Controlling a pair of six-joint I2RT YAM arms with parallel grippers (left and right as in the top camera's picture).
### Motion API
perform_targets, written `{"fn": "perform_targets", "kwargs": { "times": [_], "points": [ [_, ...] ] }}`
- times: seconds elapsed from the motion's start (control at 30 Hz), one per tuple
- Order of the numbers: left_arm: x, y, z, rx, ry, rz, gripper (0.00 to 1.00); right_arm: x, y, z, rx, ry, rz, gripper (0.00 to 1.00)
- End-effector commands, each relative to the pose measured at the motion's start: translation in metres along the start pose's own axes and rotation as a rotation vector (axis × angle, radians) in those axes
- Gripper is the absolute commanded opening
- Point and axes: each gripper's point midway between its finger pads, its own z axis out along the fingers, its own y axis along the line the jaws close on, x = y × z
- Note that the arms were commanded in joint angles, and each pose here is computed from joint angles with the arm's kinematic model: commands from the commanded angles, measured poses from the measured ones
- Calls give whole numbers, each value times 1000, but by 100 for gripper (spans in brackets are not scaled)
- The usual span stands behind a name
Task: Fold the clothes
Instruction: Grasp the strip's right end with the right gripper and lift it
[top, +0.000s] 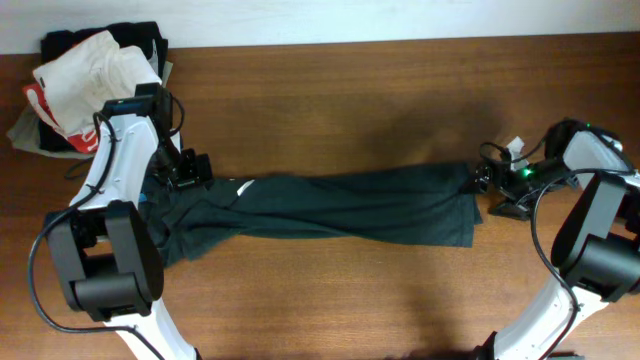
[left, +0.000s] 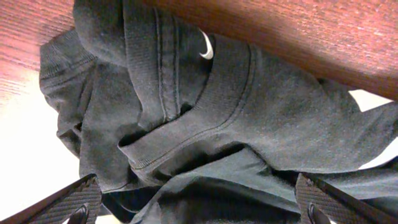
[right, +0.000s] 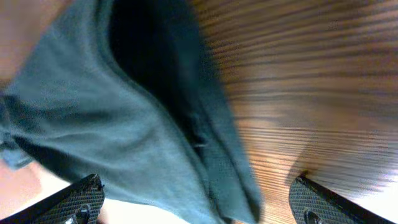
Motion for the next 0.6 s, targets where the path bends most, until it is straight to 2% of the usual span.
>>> {"fn": "perform_targets", "kwargs": {
  "times": [0.0, 0.03, 0.07, 0.13, 0.2, 0.3, 0.33, 0.37, 0.47, 0.57],
  "points": [
    [-5, 0, -5, 16, -25, -10, 99, 30, -3, 45, -61, 118, 9, 99],
    [-6, 0, -5, 17, -28, -11, 99, 34, 0, 49, -71, 131, 10, 100],
    [-6, 0, -5, 17, -30, -11, 99, 37, 1, 52, -70, 142, 9, 94],
    [-6, 0, -5, 17, -31, -11, 99, 43, 9, 60, -62, 171, -12, 72],
    [-6, 0, -5, 17, -30, -11, 99, 42, 13, 64, -47, 174, 6, 59],
    [-6, 0, -5, 17, -30, -11, 99, 38, 17, 70, -34, 162, 5, 28],
    [-6, 0, -5, 17, -30, -11, 99, 36, 17, 70, -28, 157, 21, 8],
    [-6, 0, -5, 18, -29, -11, 99, 34, 16, 70, -17, 152, 38, 4],
    [-6, 0, -5, 18, -29, -11, 99, 24, 2, 56, 84, 130, 110, 4],
    [-6, 0, -5, 17, -29, -11, 99, 10, -16, 18, 226, 96, 169, 4]
  ]
}}
